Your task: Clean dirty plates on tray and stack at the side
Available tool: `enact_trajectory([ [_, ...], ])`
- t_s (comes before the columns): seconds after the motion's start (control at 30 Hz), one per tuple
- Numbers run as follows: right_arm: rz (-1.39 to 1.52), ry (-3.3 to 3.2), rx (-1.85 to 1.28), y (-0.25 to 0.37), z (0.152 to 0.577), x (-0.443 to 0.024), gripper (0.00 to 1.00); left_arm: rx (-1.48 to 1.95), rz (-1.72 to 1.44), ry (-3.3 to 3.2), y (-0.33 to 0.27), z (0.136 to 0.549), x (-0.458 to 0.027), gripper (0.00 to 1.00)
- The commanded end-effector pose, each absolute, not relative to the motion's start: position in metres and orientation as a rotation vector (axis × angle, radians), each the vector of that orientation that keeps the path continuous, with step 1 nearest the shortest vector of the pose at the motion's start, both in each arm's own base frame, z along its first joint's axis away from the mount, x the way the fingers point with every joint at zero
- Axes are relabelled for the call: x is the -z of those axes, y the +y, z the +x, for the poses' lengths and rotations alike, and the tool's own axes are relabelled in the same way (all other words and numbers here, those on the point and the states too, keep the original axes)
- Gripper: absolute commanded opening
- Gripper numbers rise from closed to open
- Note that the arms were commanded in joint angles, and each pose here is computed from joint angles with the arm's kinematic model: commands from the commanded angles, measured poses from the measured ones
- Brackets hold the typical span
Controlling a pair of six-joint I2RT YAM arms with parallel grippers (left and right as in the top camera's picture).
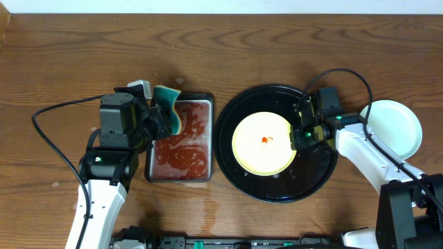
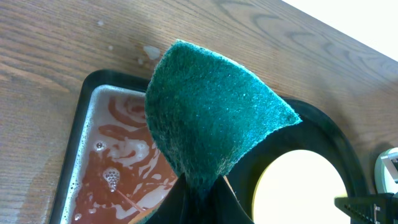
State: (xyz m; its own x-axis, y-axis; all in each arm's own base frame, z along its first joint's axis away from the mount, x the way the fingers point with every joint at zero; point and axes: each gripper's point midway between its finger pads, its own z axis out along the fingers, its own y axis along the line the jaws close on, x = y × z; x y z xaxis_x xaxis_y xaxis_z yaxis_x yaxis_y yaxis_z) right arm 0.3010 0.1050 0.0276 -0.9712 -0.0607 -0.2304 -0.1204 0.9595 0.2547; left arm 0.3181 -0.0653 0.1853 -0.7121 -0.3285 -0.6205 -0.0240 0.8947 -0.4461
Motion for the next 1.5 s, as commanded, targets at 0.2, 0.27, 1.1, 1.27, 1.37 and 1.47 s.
enact_trajectory([
  [0.2,-0.163,2.902,-0.389,0.107,0.297,-0.023,0.01,0.539,-0.223,2.309,-0.066,0.317,-0.187,0.07],
  [0.27,-0.163,2.902,-0.389,0.107,0.297,-0.023,0.01,0.539,-0.223,2.309,-0.066,0.317,-0.187,0.07],
  [1.1,-0.163,2.903,-0.389,0.107,0.296,-0.022,0.01,0.522,-0.29,2.531,-0.067,0.325,-0.118,0.07],
  [1.27,-0.163,2.903,-0.389,0.107,0.296,-0.022,0.01,0.503,-0.341,2.689,-0.066,0.318,-0.072,0.07],
  [1.37,-0.163,2.903,-0.389,0.107,0.296,-0.022,0.01,0.491,-0.371,2.777,-0.066,0.312,-0.048,0.08],
  [1.47,-0.163,2.904,-0.389,0.107,0.296,-0.022,0.01,0.487,-0.418,2.831,-0.066,0.306,-0.034,0.07],
])
